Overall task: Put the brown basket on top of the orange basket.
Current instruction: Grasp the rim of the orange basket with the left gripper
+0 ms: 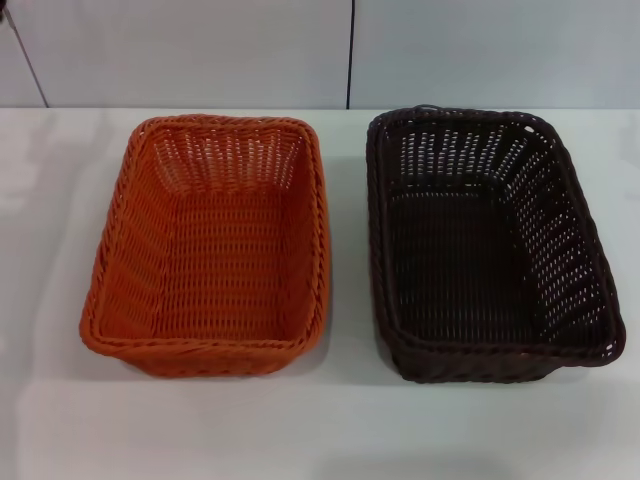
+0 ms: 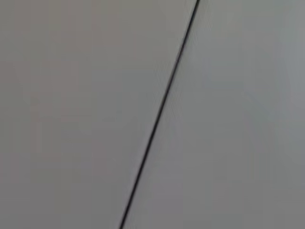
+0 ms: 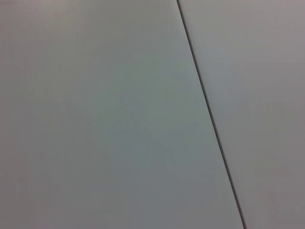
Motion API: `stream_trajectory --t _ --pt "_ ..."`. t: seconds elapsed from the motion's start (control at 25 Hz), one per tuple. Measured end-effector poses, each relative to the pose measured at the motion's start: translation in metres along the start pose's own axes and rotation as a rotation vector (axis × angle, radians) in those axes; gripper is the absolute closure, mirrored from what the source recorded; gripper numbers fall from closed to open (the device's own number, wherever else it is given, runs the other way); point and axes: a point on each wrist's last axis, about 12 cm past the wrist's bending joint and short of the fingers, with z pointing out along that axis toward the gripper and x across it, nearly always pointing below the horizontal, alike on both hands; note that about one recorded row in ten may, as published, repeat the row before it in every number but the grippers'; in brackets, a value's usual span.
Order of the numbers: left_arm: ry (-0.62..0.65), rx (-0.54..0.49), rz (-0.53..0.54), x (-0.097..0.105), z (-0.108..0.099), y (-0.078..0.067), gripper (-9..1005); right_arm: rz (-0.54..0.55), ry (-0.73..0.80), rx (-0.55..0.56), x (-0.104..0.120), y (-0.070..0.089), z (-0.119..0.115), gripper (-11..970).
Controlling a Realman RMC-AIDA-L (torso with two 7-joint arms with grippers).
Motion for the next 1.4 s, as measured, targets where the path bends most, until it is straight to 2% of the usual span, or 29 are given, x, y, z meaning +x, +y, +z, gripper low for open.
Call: stream_trajectory --t 0.08,0.2,0.24,0.28,0.36,0.56,0.8,0.92,1.08,1.2,1.32,1.4 --pt "0.078 0.028 0.004 -0.013 0.016 -0.004 153 -0.002 0.006 0.002 0.001 -0.001 0.0 421" --pt "0.111 0.038 0.012 -0.017 0.022 -0.005 153 -0.005 0.015 0.008 0.002 -0.003 -0.001 420" --pt "0.16 0.057 0.034 -0.027 0.033 -0.01 153 -0.006 0.019 0.011 0.002 -0.004 -0.002 419" --pt "0.205 0.084 0.077 -0.045 0.047 -0.022 153 -0.007 0.023 0.013 0.003 -0.005 -0.002 419" --pt "0.216 0.11 0.124 -0.058 0.054 -0.033 153 -0.009 0.028 0.018 0.004 -0.007 -0.005 418" --pt "0.242 0.202 0.117 -0.074 0.058 -0.043 153 -0.015 0.037 0.026 0.005 -0.01 -0.007 417" --pt "0.312 0.335 0.036 -0.08 0.061 -0.038 154 -0.023 0.038 0.028 0.003 -0.013 -0.004 415" --pt "0.426 0.395 0.042 -0.086 0.063 -0.042 154 -0.025 0.036 0.027 0.002 -0.013 -0.003 414" --pt "0.6 0.407 0.1 -0.095 0.065 -0.047 154 -0.029 0.031 0.018 0.001 -0.012 0.0 412" --pt "0.744 0.383 0.163 -0.101 0.064 -0.052 154 -0.037 0.025 0.015 -0.001 -0.012 0.003 411" --pt "0.938 0.31 0.25 -0.108 0.059 -0.06 154 -0.041 0.021 0.02 -0.002 -0.013 0.004 410" --pt "1.056 0.247 0.31 -0.109 0.055 -0.07 154 -0.043 0.02 0.021 -0.002 -0.014 0.004 410"
